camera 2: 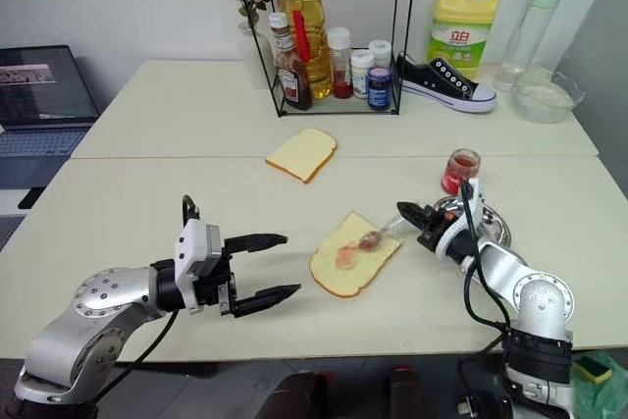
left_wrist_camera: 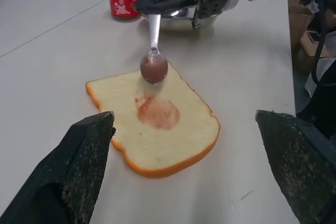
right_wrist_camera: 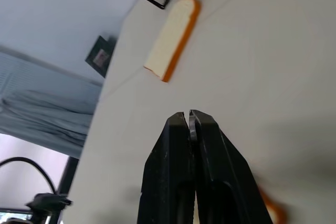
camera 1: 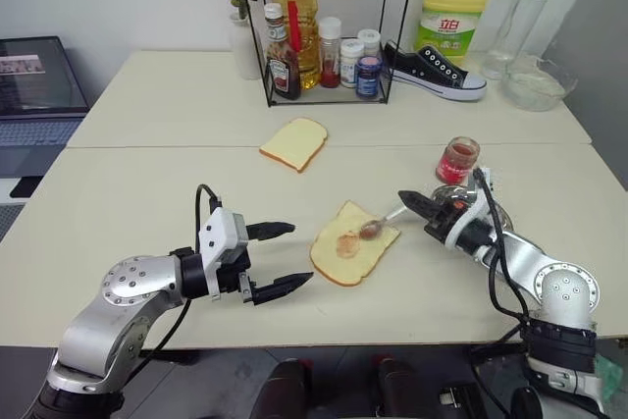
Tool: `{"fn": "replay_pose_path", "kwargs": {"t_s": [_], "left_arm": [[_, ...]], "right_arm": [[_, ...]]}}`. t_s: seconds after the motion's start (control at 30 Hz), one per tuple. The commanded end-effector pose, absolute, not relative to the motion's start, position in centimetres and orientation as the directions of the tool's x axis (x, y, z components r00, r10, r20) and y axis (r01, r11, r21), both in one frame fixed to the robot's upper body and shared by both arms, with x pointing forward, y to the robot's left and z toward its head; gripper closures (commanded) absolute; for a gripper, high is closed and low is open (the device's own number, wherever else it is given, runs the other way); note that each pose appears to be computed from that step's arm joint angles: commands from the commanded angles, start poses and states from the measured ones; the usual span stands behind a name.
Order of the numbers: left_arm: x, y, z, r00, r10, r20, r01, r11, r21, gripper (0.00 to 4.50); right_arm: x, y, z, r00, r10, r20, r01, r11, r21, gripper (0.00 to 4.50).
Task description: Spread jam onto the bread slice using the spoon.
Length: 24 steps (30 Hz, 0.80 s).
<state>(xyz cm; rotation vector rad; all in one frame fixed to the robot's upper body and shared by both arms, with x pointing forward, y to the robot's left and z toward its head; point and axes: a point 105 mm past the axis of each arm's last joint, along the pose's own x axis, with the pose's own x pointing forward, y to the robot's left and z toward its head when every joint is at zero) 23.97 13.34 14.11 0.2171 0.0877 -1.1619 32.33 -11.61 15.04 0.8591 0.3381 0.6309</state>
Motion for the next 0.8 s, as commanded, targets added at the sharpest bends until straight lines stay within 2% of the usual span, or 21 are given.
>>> {"fn": "replay_pose_path", "kwargs": {"t_s": [0.03, 0.4, 0.63, 0.8], "left_arm": [[23.7, 13.0, 14.7, 0.378, -0.911, -0.167, 0.923, 0.355, 0.150, 0.00], [23.4, 13.1, 14.8, 0.388, -0.905, -0.172, 0.919, 0.365, 0.152, 0.00], [23.4, 12.9, 14.7, 0.386, -0.907, -0.169, 0.920, 0.363, 0.149, 0.00], [23.4, 12.6, 14.8, 0.378, -0.911, -0.162, 0.923, 0.356, 0.149, 0.00]], "right_arm": [[32.5, -9.9, 15.9, 0.749, 0.662, 0.012, -0.410, 0.451, 0.793, 4.45], [32.5, -9.8, 13.0, 0.743, 0.661, -0.102, -0.379, 0.541, 0.751, 4.45], [31.5, -11.2, 13.2, 0.743, 0.659, -0.118, -0.391, 0.570, 0.723, 4.45], [30.4, -11.9, 14.7, 0.725, 0.683, -0.089, -0.440, 0.558, 0.704, 4.45]]}}
